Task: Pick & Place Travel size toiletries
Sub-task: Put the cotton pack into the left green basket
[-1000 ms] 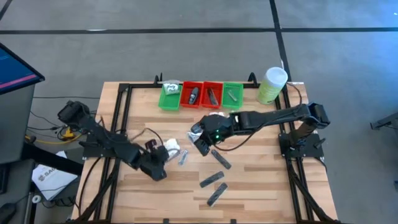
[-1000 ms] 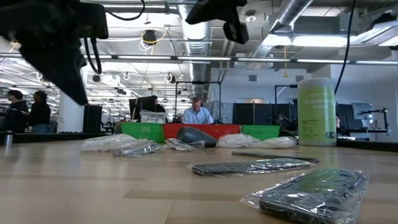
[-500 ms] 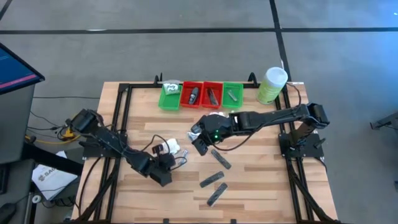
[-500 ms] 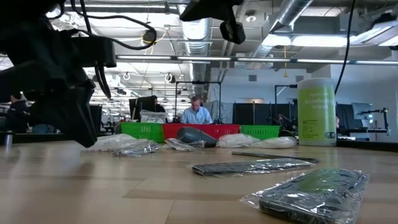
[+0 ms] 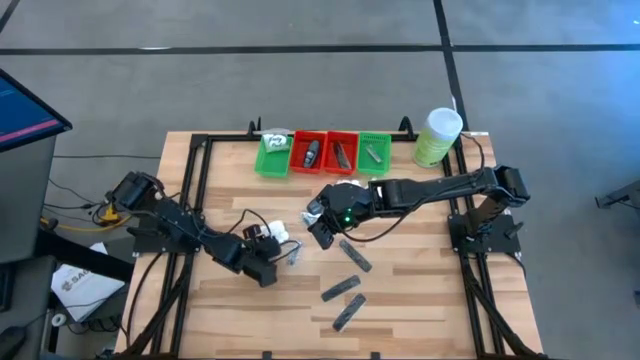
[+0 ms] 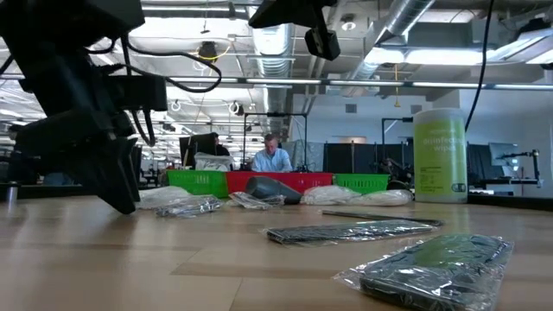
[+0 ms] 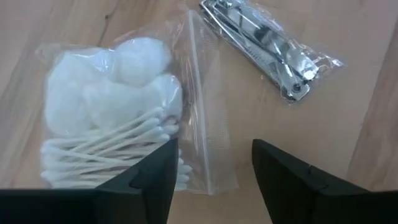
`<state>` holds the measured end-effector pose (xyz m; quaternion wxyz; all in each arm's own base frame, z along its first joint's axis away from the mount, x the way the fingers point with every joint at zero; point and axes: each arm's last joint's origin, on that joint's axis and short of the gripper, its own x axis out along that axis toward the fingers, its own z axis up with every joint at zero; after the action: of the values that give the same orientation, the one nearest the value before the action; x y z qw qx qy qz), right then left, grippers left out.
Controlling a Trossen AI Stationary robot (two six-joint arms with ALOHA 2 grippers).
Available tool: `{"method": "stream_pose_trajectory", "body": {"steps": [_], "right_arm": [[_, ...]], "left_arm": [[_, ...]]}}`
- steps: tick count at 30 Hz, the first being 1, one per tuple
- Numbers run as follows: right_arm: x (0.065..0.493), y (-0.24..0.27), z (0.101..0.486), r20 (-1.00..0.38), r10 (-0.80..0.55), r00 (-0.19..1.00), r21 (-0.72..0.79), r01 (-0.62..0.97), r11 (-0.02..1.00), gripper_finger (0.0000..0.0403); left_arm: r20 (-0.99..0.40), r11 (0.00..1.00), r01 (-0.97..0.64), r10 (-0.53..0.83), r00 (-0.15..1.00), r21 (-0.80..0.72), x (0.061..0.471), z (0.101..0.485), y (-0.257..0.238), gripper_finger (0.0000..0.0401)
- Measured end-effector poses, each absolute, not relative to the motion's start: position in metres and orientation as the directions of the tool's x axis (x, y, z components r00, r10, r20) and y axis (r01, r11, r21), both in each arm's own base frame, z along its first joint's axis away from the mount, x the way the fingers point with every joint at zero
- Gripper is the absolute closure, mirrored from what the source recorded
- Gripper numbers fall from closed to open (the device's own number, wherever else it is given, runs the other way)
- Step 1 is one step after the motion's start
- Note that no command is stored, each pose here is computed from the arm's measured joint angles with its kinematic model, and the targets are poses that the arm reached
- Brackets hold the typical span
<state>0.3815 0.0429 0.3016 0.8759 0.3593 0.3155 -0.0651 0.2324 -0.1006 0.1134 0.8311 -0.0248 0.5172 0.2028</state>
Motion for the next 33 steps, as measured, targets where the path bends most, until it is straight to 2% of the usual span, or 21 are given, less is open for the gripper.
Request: {"method": "stream_pose_trajectory", "body": {"steps": [5, 12, 18, 21, 27, 33], "right_arm": [[0.382, 0.043, 0.302, -0.598, 0.113, 0.793, 0.588, 0.339, 0.734, 0.0402], [0.382, 0.043, 0.302, -0.598, 0.113, 0.793, 0.588, 0.339, 0.735, 0.0402], [0.382, 0.043, 0.302, -0.598, 0.113, 0.793, 0.58, 0.332, 0.744, 0.0402], [0.382, 0.044, 0.302, -0.594, 0.115, 0.796, 0.567, 0.314, 0.761, 0.0402], [0.383, 0.044, 0.304, -0.573, 0.125, 0.81, 0.552, 0.269, 0.789, 0.0402], [0.383, 0.046, 0.305, -0.562, 0.216, 0.799, 0.569, 0.184, 0.801, 0.0393]], "left_arm": [[-0.874, 0.915, -0.374, 0.302, 0.38, 0.154, 0.233, 0.112, -0.097, 0.0253], [-0.895, 0.913, -0.393, 0.26, 0.361, 0.107, 0.236, 0.112, -0.09, 0.0387], [-0.904, 0.916, -0.401, 0.173, 0.392, 0.001, 0.226, 0.135, -0.087, 0.04], [-0.857, 0.911, -0.388, 0.085, 0.508, -0.139, 0.226, 0.164, -0.087, 0.04], [-0.765, 0.885, -0.325, -0.053, 0.641, -0.333, 0.212, 0.207, -0.077, 0.0401], [-0.655, 0.845, -0.24, -0.161, 0.738, -0.478, 0.194, 0.241, -0.065, 0.0401]]}}
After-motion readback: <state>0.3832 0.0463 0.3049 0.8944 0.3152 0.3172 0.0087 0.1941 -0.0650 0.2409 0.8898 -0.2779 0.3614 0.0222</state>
